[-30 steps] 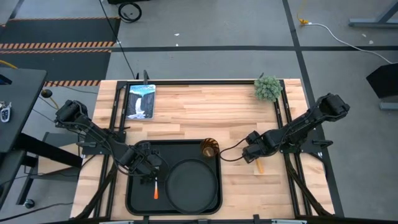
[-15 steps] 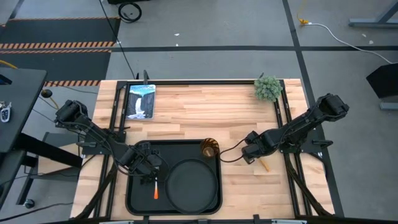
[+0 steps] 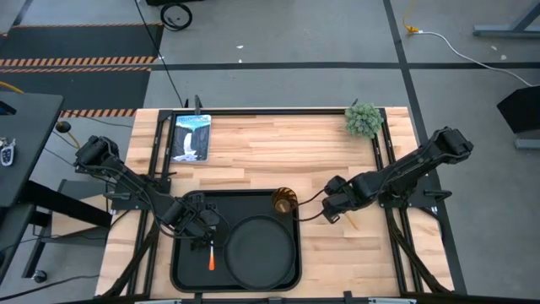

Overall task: Pick and place plate/cup/fork/spoon on tray
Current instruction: Put the yellow spoon to the left of the orange fork on the black serving tray

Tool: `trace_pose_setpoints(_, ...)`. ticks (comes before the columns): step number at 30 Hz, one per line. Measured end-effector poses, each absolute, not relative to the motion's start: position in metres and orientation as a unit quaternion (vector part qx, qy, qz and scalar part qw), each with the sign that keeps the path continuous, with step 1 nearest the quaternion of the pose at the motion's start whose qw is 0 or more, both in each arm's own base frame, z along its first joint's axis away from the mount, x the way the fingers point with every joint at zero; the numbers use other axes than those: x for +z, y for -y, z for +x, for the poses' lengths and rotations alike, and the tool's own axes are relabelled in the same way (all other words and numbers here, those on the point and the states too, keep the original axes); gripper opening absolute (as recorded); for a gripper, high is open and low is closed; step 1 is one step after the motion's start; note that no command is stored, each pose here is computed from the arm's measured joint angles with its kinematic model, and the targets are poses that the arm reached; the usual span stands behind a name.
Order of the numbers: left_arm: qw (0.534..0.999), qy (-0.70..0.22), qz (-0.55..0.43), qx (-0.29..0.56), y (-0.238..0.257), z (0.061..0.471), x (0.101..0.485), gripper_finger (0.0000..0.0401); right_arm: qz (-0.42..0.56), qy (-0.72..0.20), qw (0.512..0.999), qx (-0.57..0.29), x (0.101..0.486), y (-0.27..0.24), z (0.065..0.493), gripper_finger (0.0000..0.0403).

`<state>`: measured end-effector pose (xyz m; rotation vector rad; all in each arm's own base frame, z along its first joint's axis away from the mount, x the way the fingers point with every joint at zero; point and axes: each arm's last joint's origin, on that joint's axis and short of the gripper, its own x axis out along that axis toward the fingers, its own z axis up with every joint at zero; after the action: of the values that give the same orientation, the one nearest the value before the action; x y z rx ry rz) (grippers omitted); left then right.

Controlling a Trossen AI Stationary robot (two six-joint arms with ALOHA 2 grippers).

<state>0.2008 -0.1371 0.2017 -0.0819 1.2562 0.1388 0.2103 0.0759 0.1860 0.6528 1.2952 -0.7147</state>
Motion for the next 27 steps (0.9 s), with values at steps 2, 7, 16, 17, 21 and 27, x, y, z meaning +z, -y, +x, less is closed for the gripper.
trace_pose_setpoints(2,0.806,-0.587,-0.038,0.065,0.137,0.201,0.202,0.0023,0.288,-0.575,0.698,-0.315,0.191,-0.077,0.213,0.0002)
trace_pose_setpoints(7,0.806,-0.587,-0.038,0.065,0.137,0.201,0.202,0.0023,0.286,-0.550,0.726,-0.297,0.210,-0.080,0.225,0.0001)
trace_pose_setpoints(16,0.808,-0.584,-0.038,0.069,0.137,0.201,0.202,0.0023,0.287,-0.477,0.795,-0.242,0.253,-0.098,0.244,0.0001)
trace_pose_setpoints(17,0.809,-0.583,-0.037,0.071,0.137,0.201,0.202,0.0023,0.288,-0.465,0.804,-0.232,0.256,-0.100,0.246,0.0001)
trace_pose_setpoints(21,0.818,-0.568,-0.036,0.081,0.137,0.203,0.202,0.0031,0.295,-0.412,0.844,-0.177,0.266,-0.110,0.258,0.0001)
trace_pose_setpoints(27,0.838,-0.540,-0.047,0.064,0.141,0.209,0.205,0.0085,0.290,-0.337,0.888,-0.120,0.278,-0.120,0.270,0.0001)
